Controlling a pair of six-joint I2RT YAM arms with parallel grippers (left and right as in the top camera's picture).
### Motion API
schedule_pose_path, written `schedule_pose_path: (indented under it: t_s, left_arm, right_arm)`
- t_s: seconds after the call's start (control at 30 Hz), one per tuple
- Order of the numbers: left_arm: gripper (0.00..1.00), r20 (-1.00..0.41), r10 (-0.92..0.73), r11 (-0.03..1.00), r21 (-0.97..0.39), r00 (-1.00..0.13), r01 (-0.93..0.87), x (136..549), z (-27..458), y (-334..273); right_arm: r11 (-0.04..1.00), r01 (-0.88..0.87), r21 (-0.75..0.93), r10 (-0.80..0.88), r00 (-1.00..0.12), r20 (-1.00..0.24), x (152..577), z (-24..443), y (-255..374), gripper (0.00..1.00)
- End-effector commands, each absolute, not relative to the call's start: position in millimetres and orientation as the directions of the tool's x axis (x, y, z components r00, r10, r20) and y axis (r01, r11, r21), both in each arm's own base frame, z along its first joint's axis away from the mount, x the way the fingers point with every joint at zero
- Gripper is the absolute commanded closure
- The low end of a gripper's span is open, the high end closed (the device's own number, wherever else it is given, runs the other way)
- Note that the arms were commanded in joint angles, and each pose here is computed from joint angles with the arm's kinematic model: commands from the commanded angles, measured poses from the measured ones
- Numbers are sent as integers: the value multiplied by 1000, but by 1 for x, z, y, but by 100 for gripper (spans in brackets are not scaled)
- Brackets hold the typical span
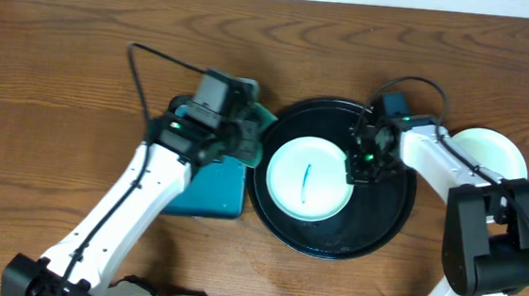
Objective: Clean dirty plates on tray and stack at the side
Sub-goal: 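Move the sponge with left gripper over the pale green plate, then scrub the pale green plate with the sponge in left gripper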
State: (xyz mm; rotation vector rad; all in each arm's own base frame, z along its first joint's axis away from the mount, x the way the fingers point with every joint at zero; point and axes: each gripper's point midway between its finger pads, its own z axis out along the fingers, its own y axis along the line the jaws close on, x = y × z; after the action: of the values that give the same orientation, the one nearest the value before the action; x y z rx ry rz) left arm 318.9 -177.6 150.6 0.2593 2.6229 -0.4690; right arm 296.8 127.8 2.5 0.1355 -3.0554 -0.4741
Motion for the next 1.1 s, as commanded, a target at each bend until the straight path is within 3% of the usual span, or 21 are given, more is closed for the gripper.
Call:
schedule_pose_path:
  t_s: [0.0,0.3,0.67,0.73,0.9,1.07]
  left_arm:
    - [92,-453,160,881,-335,-877,334,309,146,-215]
    - [92,-309,233,874,-349,-922,338,286,80,-271]
    - [92,-145,217,911,-325,-966,253,261,23,-286]
    - [92,-146,205,936,-262,-968,237,264,15,-275]
    - [92,-235,78,996,63,-969,65,289,10,-209]
    - [92,-239,32,999,46,-970,22,299,17,-199]
  right_arm:
    - [942,-90,322,-126,-988,92,278,-8,143,99]
    - [943,-99,319,-135,-987,92,277,-8,145,99]
    - [942,-100,319,-135,-986,92,277,-8,145,99]
    - [942,-100,319,-135,-986,92,277,-8,145,99]
    - [942,-100,319,-135,-986,92,277,-8,145,99]
    - [942,-100,319,-135,-987,92,277,-8,145,99]
